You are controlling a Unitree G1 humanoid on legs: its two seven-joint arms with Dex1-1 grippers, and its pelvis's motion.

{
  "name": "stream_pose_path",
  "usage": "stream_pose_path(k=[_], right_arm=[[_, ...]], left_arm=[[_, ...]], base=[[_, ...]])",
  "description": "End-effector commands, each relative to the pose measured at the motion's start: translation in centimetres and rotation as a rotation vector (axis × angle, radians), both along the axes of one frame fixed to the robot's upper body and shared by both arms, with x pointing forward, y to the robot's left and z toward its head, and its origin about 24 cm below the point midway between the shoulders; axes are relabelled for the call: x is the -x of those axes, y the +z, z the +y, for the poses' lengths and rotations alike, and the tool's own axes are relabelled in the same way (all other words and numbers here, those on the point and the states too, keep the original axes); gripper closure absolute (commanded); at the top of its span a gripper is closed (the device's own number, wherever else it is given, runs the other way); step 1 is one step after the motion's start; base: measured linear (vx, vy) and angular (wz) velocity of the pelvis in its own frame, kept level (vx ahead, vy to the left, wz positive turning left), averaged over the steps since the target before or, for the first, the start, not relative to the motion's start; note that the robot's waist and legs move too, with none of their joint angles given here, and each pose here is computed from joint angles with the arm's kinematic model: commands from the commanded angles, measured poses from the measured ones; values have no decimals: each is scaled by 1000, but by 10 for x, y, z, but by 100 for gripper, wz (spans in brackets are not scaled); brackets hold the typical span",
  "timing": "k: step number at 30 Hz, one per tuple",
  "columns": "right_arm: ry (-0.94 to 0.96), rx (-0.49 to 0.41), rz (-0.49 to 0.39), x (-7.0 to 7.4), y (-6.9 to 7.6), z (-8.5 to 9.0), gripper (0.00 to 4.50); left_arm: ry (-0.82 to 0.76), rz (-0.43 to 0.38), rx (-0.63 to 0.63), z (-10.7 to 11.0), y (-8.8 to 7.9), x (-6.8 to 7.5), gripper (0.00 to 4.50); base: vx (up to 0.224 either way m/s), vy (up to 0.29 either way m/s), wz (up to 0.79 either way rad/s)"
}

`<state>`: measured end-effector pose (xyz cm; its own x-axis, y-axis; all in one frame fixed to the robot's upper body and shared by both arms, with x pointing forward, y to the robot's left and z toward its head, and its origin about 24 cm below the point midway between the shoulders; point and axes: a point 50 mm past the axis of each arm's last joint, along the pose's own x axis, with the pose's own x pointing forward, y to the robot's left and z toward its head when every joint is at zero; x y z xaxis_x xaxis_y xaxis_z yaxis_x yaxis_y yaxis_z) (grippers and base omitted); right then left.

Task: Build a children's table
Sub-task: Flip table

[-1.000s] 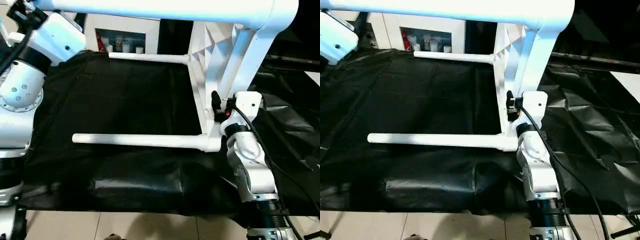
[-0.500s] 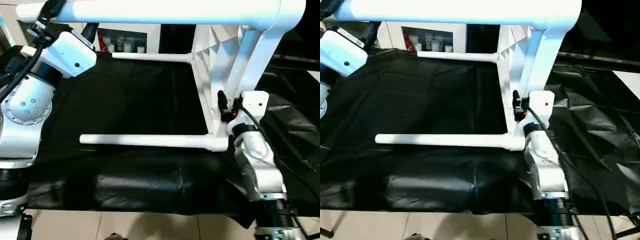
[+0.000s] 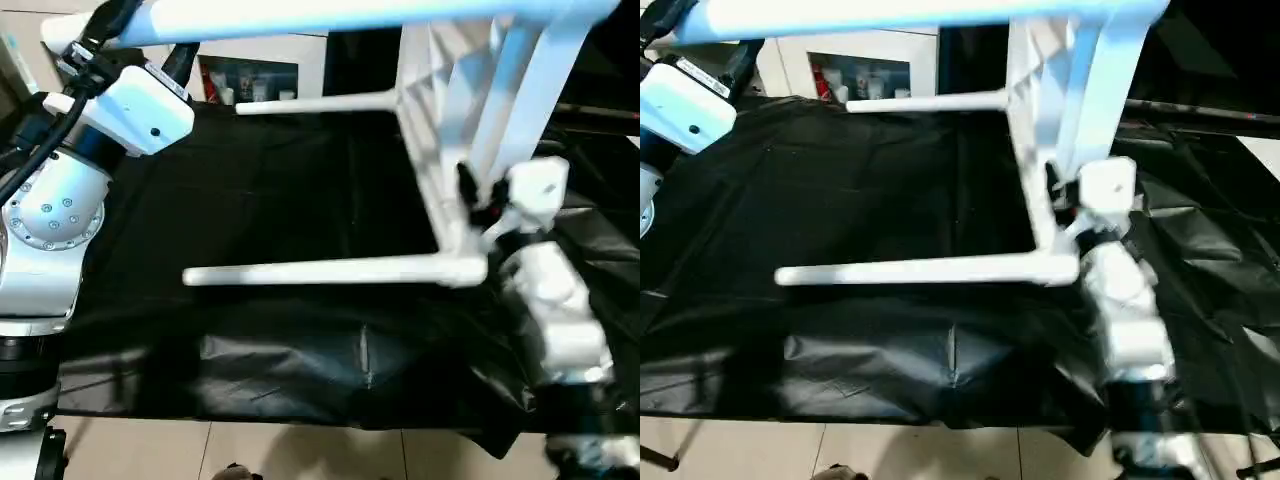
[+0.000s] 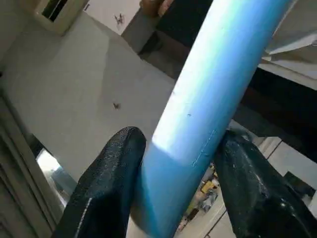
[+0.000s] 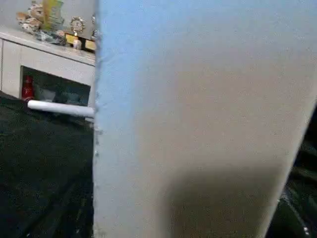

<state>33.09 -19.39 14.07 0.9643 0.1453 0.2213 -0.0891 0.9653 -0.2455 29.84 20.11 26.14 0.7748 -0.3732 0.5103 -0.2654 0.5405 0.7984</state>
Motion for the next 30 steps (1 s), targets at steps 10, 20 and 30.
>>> stream_pose_path(k=[10,20,30], right_arm=[[406,398,-276,-6,109,17,254],[491,609,-355,-23,164,28,254],[618,684,-420,-29,181,52,144]], left_arm=[[109,106,224,28,-11,-12,247],[127,228,362,29,-34,-15,274],[126,242,394,24,-40,-9,282]], base=[[0,0,0],[0,0,0],[0,0,0]])
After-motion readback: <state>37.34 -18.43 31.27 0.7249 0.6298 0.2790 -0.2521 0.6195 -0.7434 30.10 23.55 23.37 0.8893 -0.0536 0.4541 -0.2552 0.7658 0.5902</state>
